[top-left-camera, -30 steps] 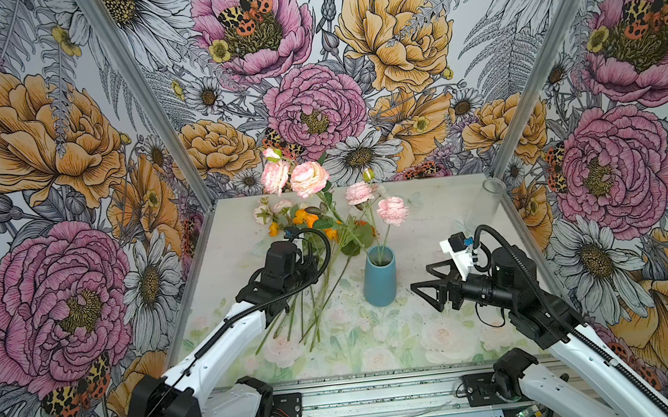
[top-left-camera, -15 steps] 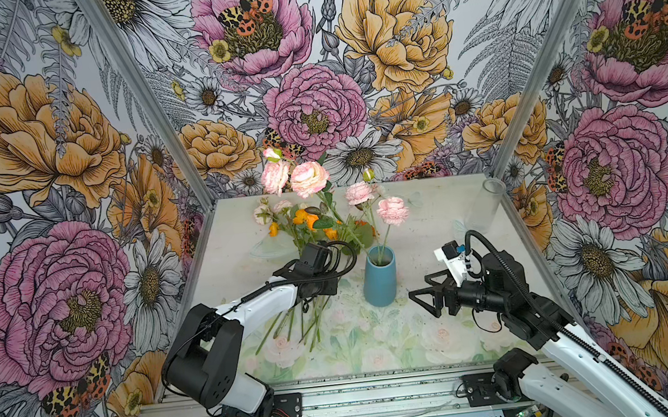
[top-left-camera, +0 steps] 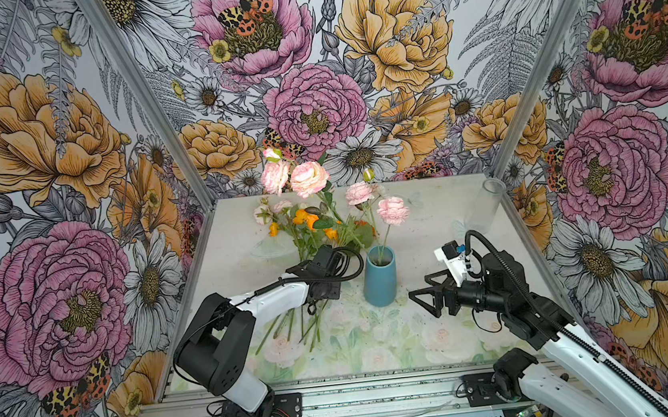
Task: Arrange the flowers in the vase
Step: 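Close the left gripper on an orange flower stem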
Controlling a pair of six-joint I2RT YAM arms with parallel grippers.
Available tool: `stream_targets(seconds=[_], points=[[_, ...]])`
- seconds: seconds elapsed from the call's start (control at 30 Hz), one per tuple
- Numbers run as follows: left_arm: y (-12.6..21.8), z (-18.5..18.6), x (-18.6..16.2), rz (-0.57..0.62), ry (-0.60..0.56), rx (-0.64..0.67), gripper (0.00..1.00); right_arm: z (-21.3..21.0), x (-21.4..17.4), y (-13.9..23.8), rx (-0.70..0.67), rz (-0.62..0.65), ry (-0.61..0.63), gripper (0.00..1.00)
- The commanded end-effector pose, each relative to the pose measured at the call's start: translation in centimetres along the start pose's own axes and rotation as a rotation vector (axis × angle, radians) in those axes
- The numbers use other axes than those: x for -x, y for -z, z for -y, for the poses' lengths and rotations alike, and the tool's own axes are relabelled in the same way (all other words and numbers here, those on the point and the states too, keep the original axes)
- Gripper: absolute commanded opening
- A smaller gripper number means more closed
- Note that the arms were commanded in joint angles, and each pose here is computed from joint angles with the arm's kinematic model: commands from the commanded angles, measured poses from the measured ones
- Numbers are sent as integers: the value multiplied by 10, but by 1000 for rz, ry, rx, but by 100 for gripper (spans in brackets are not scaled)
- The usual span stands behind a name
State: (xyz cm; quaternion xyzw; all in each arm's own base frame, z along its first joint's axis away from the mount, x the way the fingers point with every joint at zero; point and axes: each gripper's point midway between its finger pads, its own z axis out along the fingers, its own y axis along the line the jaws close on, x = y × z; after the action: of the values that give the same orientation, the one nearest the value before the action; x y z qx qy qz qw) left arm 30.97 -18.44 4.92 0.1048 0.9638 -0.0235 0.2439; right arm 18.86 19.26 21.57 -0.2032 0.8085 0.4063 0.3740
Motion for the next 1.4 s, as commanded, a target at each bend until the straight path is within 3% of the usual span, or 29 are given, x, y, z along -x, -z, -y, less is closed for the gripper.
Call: stream_targets(seconds=[0.0,0.17,0.47,0.73,1.07,1.37], points=[[1,-6,10,23,-7,51,34,-4,2,0,20,5,11,100],[-6,-5,7,1,-19,56,32,-5,4,0,18,8,15,100],[-1,-7,9,2,-30,69,21,-6,5,0,21,11,18,99],[11,-14,16,25,-29,60,0,-6,6,1,19,13,20,99],[48,-17,35,107,17,-36,0,-6,9,0,16,15,22,100],[102,-69,73,288,90,99,0,-7,22,1,1,34,32,100]])
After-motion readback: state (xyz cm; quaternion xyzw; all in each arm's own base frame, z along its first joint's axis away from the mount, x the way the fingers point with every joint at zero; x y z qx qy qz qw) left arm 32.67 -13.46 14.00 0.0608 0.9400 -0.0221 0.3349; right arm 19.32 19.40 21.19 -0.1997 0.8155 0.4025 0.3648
